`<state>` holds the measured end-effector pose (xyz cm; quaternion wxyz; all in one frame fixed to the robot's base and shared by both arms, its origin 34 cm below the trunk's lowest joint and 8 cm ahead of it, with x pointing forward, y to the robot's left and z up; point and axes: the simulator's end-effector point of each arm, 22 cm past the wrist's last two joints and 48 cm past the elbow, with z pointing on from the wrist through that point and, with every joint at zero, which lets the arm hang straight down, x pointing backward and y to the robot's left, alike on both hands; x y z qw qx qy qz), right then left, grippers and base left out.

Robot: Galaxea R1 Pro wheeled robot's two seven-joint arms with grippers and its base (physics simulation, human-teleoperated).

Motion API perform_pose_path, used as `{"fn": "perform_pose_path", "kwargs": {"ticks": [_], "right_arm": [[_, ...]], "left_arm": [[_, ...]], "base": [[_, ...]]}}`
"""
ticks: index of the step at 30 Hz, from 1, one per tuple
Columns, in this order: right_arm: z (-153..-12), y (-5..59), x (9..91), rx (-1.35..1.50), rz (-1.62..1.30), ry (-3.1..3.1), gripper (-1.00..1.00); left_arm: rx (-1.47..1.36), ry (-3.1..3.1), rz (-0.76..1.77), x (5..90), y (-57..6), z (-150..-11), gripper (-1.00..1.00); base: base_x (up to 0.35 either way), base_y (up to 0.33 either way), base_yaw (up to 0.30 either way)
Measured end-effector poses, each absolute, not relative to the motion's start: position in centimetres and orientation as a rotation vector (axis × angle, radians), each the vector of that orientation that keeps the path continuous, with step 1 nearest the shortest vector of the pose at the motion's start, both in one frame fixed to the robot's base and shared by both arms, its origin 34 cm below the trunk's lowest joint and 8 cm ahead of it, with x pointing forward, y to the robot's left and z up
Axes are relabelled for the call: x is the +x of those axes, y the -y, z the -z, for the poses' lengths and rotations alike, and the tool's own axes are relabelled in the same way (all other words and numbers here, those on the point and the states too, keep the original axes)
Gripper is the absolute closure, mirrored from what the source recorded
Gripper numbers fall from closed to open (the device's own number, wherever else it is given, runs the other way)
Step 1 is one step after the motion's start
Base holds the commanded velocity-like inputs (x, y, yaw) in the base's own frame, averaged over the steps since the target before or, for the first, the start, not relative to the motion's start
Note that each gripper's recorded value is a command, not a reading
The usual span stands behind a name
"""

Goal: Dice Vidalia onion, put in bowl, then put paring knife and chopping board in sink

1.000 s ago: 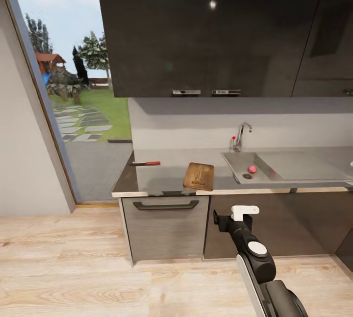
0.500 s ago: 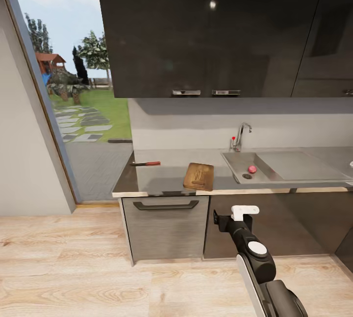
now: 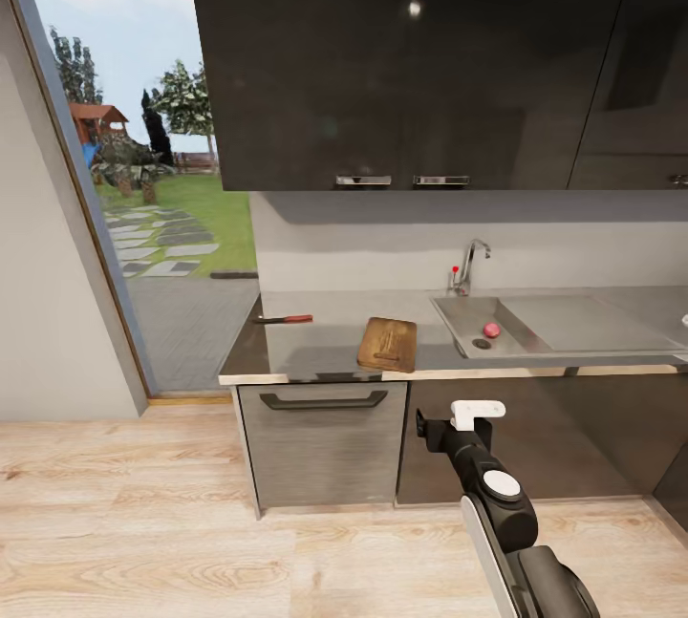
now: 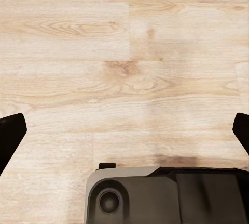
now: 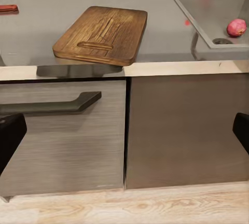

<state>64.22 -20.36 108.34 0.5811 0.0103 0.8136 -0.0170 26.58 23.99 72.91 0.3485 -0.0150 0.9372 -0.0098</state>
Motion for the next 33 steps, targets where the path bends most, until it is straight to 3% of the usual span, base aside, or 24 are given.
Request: {"fn": "perform_pose_path", "kwargs": {"ticks": [33], "right_arm": [[-108.3, 20.4, 64.2, 0.024, 0.040, -1.901, -1.00]], "left_arm": [[-0.106, -2.423, -0.005, 26.6, -26.7, -73.0, -1.00]], "base": [[0.018, 0.015, 0.000]]}}
